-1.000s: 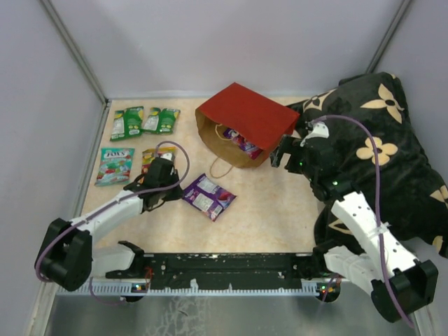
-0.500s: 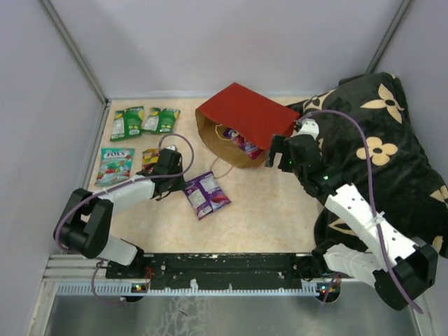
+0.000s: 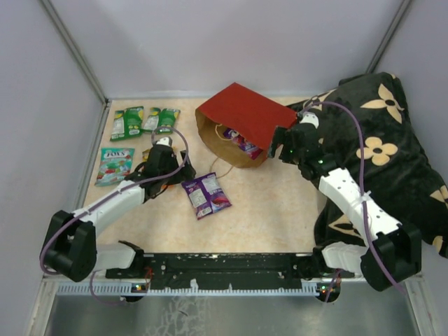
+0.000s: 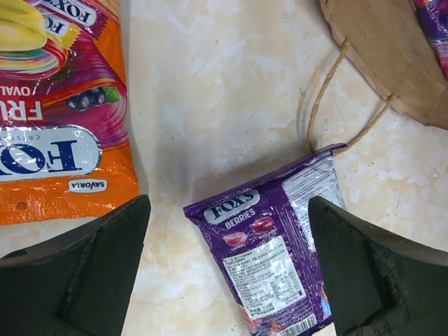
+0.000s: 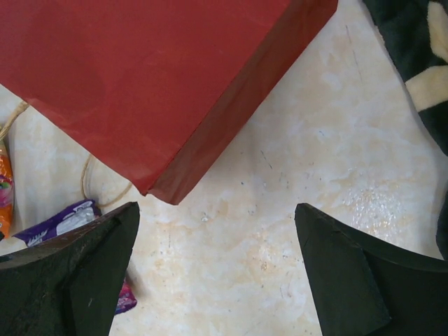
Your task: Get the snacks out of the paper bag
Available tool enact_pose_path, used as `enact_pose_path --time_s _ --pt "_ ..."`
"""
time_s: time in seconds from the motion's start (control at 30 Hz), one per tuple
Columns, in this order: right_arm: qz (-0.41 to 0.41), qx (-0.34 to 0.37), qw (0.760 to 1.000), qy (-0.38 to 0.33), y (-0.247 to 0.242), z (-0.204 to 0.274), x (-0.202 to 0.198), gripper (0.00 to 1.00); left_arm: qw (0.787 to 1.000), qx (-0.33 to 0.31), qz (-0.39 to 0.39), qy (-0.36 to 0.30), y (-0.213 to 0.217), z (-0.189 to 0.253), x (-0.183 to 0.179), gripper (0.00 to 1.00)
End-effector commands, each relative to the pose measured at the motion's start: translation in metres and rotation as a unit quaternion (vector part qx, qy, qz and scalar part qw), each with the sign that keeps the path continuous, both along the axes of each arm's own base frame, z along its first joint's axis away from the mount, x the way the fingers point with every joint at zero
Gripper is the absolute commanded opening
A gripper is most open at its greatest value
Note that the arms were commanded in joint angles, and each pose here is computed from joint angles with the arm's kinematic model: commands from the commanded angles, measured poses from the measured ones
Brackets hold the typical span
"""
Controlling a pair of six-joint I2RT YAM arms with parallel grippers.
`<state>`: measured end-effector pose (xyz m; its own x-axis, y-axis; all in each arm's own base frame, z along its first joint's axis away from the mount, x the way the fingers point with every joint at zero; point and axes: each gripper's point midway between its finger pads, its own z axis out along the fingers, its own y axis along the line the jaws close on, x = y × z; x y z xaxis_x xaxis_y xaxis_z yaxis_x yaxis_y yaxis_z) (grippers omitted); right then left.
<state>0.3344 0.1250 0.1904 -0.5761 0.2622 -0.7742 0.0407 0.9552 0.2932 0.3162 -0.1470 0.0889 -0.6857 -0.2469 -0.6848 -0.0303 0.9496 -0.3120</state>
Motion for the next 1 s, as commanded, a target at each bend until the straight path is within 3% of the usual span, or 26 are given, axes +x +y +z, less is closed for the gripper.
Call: enact_pose_path --time_s 0.0,0.13,0.33,0.5,0.67,0.83,0.97 --pt "0.001 0.016 0.998 -0.062 0.002 0.044 0.012 0.93 1.000 -0.003 -0.005 -0.023 0.004 0.018 -0.003 1.00" --pt "0.001 0.015 0.996 -0.090 -0.001 0.058 0.003 0.89 0.998 -0.005 -0.014 -0.054 0.003 0.035 0.000 1.00" --pt "0.050 -0.107 0.986 -0.117 0.031 0.070 -0.006 0.91 0.998 -0.017 -0.038 -0.039 -0.006 0.030 -0.003 1.00" --pt "0.158 -0.196 0.956 -0.151 0.089 0.091 -0.004 0.95 0.998 -0.019 -0.042 -0.037 -0.004 0.028 -0.013 1.00" --pt "0.292 -0.219 0.921 -0.132 0.155 0.086 0.004 0.95 0.997 -0.024 -0.043 -0.054 0.000 0.038 -0.020 1.00" --pt "0.352 -0.240 0.901 -0.084 0.195 0.054 0.019 0.90 0.997 -0.024 -0.047 -0.063 0.002 0.044 -0.024 1.00" --pt "0.354 -0.241 0.901 -0.067 0.210 0.038 0.030 0.76 0.996 -0.034 -0.057 -0.063 -0.002 0.048 -0.028 1.00"
